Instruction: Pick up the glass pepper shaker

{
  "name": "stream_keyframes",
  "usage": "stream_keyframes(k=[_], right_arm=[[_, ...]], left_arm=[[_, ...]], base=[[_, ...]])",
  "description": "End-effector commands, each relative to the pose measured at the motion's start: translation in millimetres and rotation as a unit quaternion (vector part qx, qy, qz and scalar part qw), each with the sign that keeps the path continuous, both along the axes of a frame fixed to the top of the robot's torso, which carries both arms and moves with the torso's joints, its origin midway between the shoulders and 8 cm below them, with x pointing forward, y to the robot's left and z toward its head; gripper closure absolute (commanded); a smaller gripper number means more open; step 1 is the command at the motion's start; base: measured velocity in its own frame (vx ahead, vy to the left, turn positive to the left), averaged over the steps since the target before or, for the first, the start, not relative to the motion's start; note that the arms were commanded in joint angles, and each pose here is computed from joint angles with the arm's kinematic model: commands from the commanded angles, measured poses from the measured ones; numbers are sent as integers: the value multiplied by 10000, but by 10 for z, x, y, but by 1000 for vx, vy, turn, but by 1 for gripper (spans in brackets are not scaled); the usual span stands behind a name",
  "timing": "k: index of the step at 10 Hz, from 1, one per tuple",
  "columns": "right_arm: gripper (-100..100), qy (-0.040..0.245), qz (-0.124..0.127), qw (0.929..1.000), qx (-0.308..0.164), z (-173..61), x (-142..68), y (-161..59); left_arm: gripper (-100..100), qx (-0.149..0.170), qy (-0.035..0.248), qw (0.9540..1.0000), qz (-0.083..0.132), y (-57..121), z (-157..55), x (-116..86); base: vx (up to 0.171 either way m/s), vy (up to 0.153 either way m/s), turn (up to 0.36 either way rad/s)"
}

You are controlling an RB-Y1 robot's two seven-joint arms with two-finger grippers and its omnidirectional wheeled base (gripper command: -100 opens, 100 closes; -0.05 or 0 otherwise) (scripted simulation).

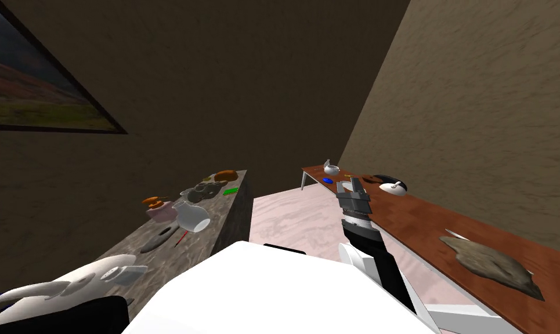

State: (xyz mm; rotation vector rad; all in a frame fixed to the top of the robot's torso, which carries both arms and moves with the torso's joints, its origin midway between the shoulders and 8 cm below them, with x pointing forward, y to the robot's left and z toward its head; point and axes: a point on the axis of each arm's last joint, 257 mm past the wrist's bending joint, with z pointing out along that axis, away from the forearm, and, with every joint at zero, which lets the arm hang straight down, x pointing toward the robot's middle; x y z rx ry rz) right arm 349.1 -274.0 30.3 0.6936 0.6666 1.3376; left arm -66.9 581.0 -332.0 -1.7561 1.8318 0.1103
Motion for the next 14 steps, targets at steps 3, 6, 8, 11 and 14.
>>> stream_keyframes(k=[3, 6, 8, 11, 14], right_arm=[[0, 1, 0, 10000, 0, 0, 0, 0], [0, 0, 0, 10000, 0, 0, 0, 0], [0, 0, -1, 10000, -1, 0, 0, 0], [0, 0, -1, 10000, -1, 0, 0, -1], [0, 0, 0, 10000, 0, 0, 0, 0]], left_arm=[[-100, 111, 639, 9978, 150, 124, 102, -506], [-100, 221, 1240, 9918, 219, 232, 255, -954], [-100, 282, 1523, 9877, 228, 288, 343, -1153], [-100, 327, 1670, 9851, 235, 325, 387, -1263], [-100, 327, 1686, 9848, 266, 337, 268, -1340]], base=[[127, 51, -166], [101, 39, -184], [100, 80, -173], [46, 79, -76], [13, 24, -18]])
